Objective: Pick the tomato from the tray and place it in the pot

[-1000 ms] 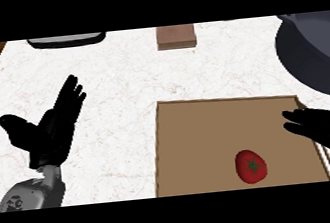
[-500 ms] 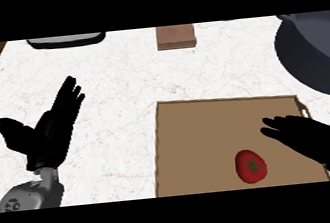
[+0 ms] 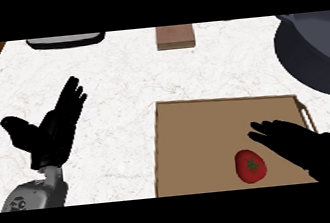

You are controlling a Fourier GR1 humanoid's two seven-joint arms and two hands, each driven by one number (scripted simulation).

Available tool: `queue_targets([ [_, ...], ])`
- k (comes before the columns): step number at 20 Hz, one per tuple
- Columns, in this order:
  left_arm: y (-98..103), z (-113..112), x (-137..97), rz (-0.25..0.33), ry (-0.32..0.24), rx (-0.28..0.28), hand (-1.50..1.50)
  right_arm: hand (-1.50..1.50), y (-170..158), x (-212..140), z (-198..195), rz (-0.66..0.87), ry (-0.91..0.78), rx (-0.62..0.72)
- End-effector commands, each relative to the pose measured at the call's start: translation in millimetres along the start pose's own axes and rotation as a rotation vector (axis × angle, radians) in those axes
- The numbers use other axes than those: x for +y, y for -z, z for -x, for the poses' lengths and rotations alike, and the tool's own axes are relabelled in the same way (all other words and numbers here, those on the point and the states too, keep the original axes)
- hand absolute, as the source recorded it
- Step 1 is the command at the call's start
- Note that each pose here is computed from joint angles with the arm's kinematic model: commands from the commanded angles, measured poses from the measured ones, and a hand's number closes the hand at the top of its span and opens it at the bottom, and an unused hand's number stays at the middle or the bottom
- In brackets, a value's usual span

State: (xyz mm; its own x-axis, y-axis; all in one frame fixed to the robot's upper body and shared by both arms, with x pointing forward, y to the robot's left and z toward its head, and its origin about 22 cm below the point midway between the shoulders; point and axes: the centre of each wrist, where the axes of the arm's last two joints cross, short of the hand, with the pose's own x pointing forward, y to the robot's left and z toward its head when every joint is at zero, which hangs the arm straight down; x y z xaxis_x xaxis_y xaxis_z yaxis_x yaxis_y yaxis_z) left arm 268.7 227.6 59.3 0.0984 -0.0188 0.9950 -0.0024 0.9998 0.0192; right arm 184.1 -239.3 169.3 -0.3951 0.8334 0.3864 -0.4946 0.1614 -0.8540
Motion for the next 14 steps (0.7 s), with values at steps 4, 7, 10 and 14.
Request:
queue_targets([
  [4,-7.9,-2.0,3.1,0.012,-0.009,0.022,0.0,-1.5,9.3,19.1,-6.9,-0.013,0.015,0.073],
  [7,-8.8,-7.2,7.4,0.018,-0.003,-0.009,0.0,-1.5,32.1,25.7,-24.4,-0.012,-0.023,0.109],
  [10,-1.7,-9.7,3.1,-0.02,-0.014,-0.005,0.0,-1.5,38.2,21.3,1.6,-0.036,-0.047,0.145],
  [14,-0.2,-4.2,-0.1,0.003,0.014,0.0,0.0,-1.5,61.3,32.3,-4.3,-0.037,-0.049,0.138],
])
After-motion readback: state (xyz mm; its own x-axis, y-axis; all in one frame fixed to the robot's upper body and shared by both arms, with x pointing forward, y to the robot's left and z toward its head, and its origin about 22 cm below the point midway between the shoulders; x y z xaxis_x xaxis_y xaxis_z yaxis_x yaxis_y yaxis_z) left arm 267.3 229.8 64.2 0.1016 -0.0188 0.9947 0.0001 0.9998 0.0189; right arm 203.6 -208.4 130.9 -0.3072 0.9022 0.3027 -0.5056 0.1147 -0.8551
